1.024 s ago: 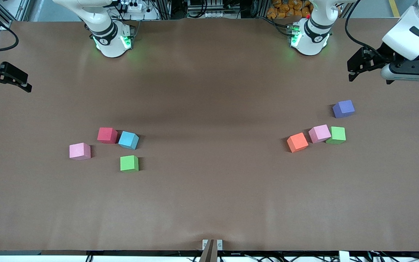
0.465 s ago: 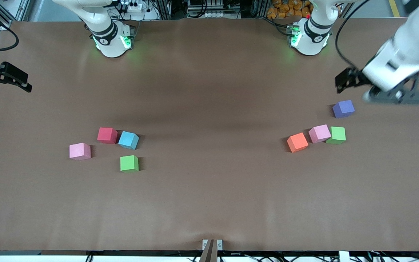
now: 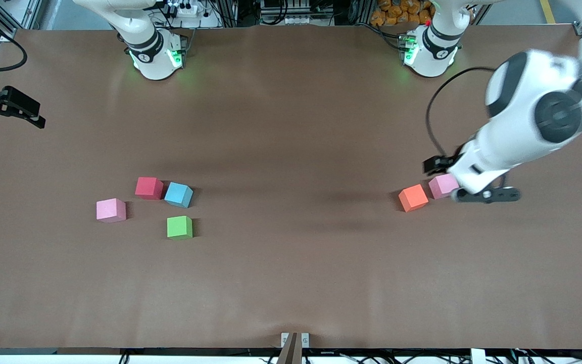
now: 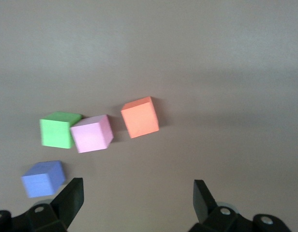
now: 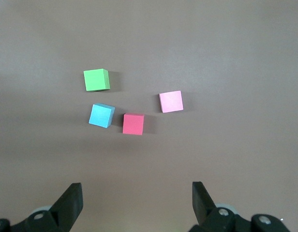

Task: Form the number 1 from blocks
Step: 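Reach the left gripper down to the orange cube and grasp it, then lift the orange cube with the left gripper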

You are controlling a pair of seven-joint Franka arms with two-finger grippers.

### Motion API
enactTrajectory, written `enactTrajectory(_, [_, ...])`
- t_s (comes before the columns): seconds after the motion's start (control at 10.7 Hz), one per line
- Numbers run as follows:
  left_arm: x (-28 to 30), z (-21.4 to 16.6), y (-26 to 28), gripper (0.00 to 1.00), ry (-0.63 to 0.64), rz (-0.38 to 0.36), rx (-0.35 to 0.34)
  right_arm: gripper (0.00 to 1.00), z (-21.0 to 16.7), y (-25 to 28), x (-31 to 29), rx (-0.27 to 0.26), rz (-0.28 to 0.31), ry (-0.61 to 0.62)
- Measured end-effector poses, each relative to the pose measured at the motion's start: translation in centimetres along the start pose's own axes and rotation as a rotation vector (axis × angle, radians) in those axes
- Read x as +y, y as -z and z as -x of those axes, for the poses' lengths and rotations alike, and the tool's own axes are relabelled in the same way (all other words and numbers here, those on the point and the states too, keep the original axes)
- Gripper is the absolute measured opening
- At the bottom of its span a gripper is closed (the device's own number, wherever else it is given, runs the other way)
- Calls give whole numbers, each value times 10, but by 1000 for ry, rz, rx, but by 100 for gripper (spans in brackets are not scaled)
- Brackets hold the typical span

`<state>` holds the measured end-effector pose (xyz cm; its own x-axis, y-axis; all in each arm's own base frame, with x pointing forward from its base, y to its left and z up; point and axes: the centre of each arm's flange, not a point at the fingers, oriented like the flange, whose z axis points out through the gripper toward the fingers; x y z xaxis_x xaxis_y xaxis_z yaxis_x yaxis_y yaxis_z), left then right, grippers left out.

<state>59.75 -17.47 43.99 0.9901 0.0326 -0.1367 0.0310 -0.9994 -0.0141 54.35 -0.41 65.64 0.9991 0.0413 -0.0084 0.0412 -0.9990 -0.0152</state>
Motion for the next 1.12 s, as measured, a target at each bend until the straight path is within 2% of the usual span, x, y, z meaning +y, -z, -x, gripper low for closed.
enactTrajectory(0.47, [15,-24,-116,100,89,-49,-1,100,-1,-1,-1,-2,0,1])
enactTrajectory(0.74, [6,-24,-159,100,140,-9,52,100,-1,-1,-1,-3,0,2])
enactTrajectory(0.93, [0,-18,-185,100,151,-4,45,100,-1,-2,-1,-4,0,3])
enactTrajectory(1.12, [-3,-14,-207,100,161,-57,39,100,-1,-2,-2,-4,0,3])
